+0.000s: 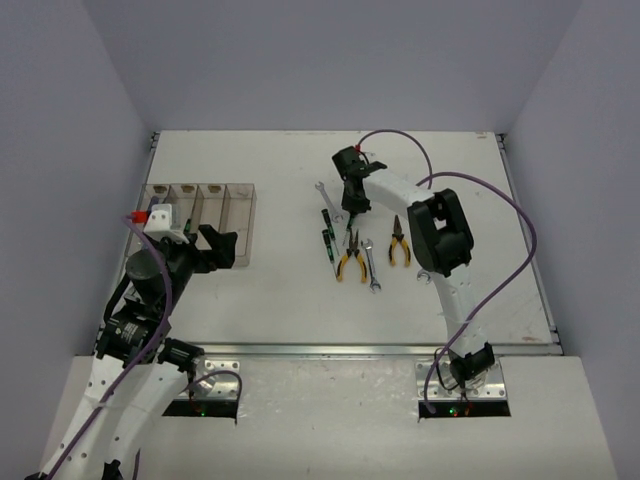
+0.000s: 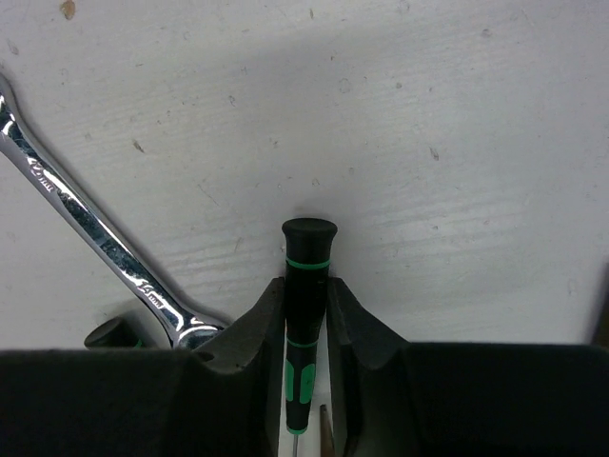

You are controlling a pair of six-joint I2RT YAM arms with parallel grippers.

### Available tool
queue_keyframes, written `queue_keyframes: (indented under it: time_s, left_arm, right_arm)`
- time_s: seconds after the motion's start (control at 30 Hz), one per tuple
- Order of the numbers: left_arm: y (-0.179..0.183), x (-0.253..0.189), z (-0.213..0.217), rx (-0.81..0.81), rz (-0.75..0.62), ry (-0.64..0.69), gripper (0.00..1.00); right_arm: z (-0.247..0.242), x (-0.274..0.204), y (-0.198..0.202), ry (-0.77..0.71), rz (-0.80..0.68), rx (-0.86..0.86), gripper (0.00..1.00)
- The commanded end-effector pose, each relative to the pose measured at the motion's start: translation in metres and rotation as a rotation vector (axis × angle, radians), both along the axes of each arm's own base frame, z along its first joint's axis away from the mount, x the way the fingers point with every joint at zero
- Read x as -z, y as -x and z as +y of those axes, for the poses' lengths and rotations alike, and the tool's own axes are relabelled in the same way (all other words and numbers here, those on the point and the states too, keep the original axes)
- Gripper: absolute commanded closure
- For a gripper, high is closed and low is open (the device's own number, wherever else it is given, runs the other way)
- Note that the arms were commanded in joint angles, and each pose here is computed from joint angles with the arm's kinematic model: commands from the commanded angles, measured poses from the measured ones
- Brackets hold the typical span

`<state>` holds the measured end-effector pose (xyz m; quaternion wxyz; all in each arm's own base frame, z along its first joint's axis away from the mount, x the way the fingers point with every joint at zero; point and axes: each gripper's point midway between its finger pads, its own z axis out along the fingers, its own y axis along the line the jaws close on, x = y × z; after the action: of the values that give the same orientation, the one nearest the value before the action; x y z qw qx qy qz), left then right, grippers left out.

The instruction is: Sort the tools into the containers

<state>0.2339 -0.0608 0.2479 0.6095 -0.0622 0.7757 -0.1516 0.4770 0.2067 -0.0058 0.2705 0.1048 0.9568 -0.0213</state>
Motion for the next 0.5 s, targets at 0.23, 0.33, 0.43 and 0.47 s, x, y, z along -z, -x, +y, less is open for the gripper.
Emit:
queue_keyframes:
  time_s: [0.23, 0.33, 0.43, 0.47]
  left_arm:
    - [-0.007, -0.010, -0.009, 0.031, -0.028, 0.021, 0.00]
    - [-0.006, -0.012, -0.016, 0.069, -0.032, 0.027, 0.00]
    - [-0.004, -0.016, -0.038, 0.183, -0.027, 0.070, 0.00]
    - [-0.003, -0.018, -0.054, 0.258, -0.015, 0.116, 0.00]
  right_arm:
    - [-0.015, -0.065, -0.011, -0.122, -0.074, 0.034, 0.92]
    - [-0.014, -0.094, -0.011, -0.165, -0.126, 0.008, 0.96]
    - [0.002, -0.142, 0.007, -0.304, -0.217, -0.092, 1.00]
    - [0.007, -0.143, 0.015, -0.345, -0.231, -0.123, 1.00]
